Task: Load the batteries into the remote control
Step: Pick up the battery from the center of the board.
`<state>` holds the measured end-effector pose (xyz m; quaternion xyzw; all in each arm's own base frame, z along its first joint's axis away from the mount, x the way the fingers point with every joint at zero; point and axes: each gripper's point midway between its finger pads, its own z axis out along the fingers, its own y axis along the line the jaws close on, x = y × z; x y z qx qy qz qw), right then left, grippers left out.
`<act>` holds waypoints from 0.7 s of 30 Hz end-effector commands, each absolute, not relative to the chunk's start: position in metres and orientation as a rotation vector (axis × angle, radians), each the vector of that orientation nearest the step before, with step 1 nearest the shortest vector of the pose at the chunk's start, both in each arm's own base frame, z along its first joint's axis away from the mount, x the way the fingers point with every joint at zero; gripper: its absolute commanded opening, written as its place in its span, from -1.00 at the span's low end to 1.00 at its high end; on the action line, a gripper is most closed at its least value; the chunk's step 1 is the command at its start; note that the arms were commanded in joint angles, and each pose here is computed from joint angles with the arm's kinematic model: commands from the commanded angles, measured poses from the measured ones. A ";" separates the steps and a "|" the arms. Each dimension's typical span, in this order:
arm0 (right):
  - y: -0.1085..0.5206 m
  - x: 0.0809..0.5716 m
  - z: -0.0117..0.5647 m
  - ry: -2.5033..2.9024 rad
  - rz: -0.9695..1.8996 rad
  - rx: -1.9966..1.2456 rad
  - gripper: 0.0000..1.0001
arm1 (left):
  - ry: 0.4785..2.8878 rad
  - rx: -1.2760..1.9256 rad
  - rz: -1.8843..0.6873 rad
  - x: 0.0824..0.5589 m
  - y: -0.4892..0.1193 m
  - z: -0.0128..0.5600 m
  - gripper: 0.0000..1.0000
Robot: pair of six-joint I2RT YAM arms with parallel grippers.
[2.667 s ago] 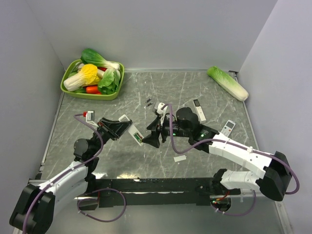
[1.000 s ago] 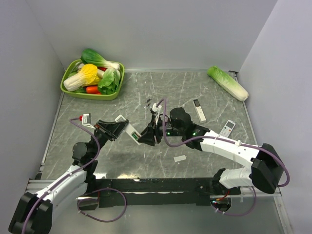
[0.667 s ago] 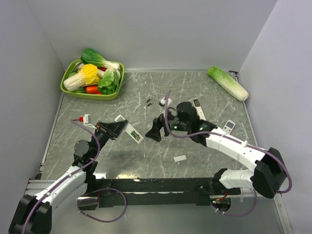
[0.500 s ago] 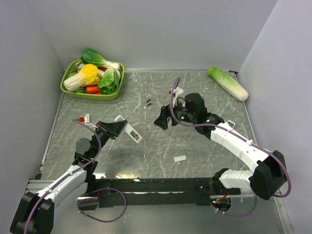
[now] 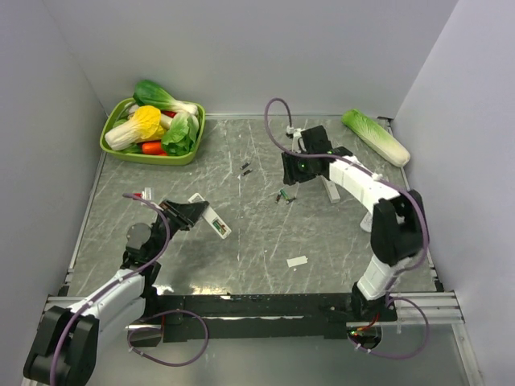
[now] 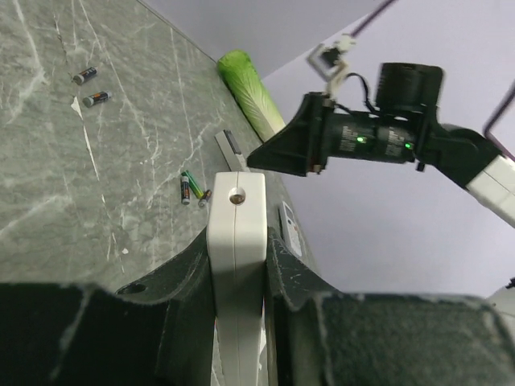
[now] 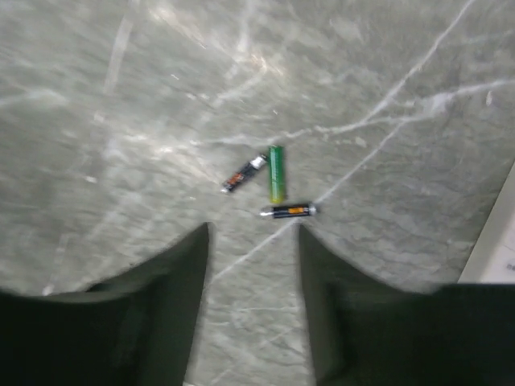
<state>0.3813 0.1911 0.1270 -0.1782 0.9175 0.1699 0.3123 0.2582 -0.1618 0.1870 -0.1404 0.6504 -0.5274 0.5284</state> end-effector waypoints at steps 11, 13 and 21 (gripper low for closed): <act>0.187 0.399 0.059 2.666 0.302 -0.599 -0.35 | 1.502 -0.236 -1.233 0.266 -0.166 0.211 -0.96; 0.188 0.401 0.054 2.671 0.298 -0.605 -0.35 | 1.504 -0.234 -1.233 0.266 -0.166 0.210 -0.97; 0.191 0.404 0.041 2.708 0.268 -0.617 -0.35 | 1.509 -0.235 -1.233 0.267 -0.166 0.208 -0.96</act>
